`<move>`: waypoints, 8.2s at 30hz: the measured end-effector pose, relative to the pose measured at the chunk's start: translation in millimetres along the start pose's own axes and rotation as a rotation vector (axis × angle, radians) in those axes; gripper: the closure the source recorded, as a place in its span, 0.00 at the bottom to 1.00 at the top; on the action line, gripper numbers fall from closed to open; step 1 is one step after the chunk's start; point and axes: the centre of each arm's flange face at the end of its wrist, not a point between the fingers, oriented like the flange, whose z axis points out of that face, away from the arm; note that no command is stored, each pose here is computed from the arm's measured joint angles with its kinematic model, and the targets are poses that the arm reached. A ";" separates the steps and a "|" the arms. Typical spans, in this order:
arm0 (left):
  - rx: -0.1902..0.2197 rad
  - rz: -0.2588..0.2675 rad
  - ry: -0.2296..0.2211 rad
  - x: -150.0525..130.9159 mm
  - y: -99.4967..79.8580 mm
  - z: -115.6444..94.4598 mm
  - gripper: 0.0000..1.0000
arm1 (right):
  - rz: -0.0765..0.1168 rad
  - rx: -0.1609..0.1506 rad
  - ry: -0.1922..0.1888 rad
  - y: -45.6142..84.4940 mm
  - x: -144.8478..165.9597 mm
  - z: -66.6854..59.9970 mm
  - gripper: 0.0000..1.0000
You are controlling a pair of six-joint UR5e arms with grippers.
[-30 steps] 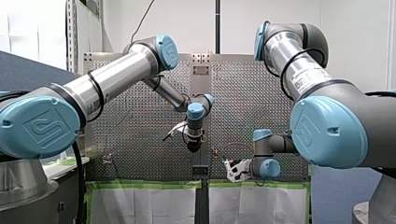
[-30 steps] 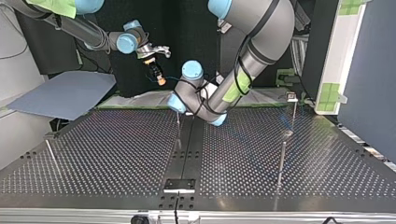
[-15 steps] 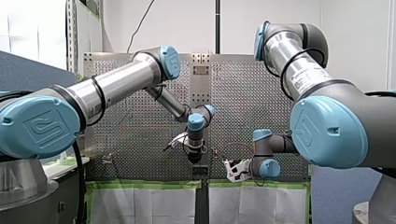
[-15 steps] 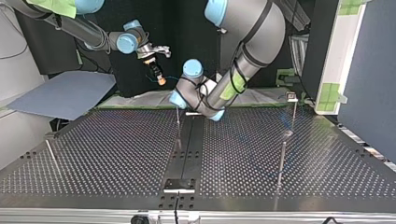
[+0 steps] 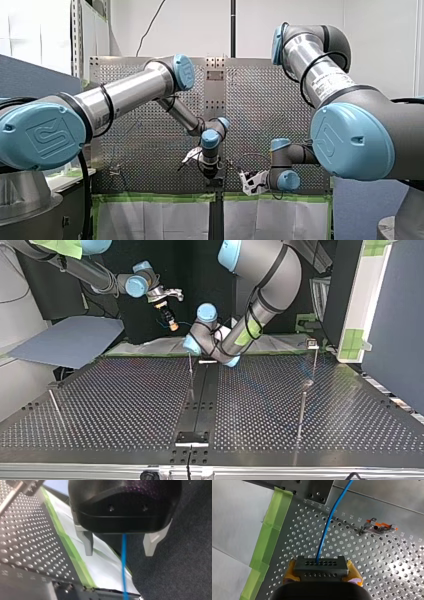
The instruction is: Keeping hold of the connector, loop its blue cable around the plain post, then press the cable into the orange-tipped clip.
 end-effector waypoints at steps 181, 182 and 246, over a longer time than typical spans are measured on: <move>-0.111 -0.390 -0.464 57.0 -31.4 -46.3 0.93 | 0.080 -0.089 -0.049 54.4 -9.3 4.3 1.00; -0.108 -0.390 -0.467 57.3 -33.1 -47.0 0.93 | 0.080 -0.092 -0.049 56.7 -9.1 5.0 1.00; 0.016 -0.494 -0.540 2.3 5.0 -3.3 0.93 | 0.078 -0.147 -0.006 116.8 4.0 29.0 1.00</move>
